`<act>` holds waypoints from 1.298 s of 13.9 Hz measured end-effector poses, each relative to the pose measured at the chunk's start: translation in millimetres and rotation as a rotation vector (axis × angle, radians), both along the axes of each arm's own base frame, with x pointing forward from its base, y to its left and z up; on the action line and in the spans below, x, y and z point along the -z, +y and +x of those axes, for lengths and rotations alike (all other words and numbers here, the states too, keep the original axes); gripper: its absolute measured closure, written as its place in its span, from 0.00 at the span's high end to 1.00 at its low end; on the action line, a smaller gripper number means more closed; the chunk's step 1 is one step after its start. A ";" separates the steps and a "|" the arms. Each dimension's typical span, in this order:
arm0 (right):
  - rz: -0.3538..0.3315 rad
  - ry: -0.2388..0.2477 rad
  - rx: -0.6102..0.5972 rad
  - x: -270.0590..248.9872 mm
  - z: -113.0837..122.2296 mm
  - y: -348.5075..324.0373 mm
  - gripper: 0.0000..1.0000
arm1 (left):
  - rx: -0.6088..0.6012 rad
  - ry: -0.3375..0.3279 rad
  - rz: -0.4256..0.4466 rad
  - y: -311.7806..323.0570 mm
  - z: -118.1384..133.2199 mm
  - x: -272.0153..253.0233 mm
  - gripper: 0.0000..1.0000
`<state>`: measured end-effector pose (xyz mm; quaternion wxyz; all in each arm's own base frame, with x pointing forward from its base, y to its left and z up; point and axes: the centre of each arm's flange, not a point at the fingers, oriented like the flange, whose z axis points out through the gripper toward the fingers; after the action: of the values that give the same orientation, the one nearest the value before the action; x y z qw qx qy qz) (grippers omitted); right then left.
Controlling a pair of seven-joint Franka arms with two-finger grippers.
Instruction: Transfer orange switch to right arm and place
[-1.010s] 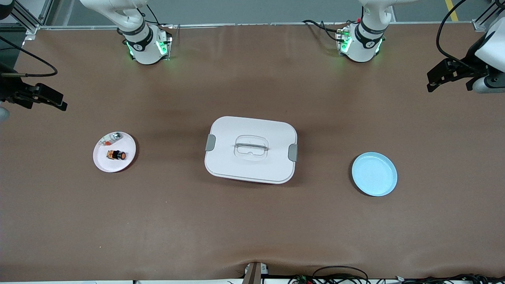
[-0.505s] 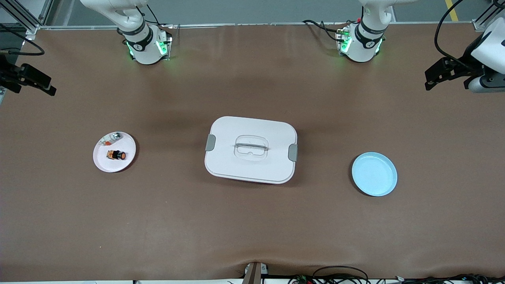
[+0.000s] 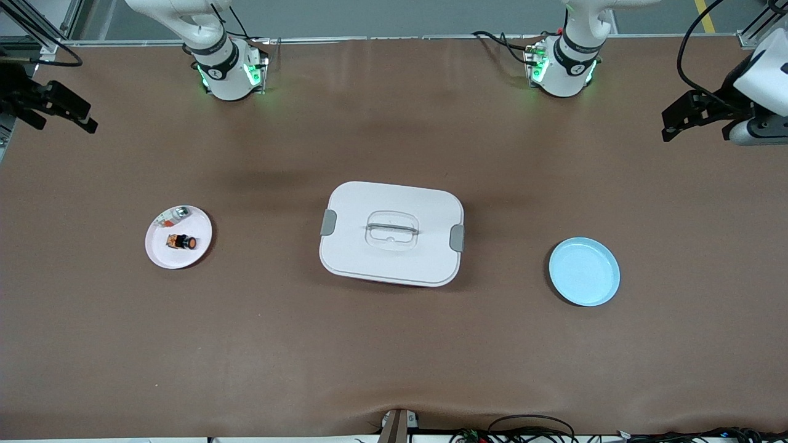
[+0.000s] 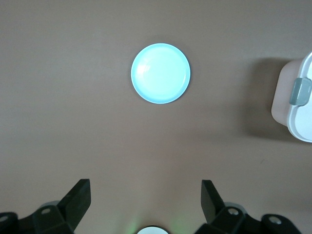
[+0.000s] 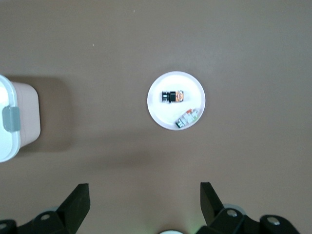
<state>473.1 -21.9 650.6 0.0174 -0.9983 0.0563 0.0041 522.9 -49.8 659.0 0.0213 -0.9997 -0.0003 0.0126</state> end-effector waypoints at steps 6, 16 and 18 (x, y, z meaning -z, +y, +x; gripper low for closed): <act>0.004 0.044 0.025 -1.7 -9.0 -12.8 1.00 | -0.008 -0.003 -0.001 4.3 0.5 -0.4 1.00; 0.004 0.052 0.023 -3.3 -10.5 -12.3 1.00 | 0.006 -0.007 0.002 -4.3 -0.4 -1.5 1.00; 0.003 0.052 0.023 -3.3 -10.5 -12.3 1.00 | 0.007 -0.013 0.001 -4.6 -0.3 -3.9 1.00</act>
<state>462.7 -34.2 653.9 0.0177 -0.9970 0.0684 0.0301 522.6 -54.4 662.9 0.0220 -0.9997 0.0030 0.0061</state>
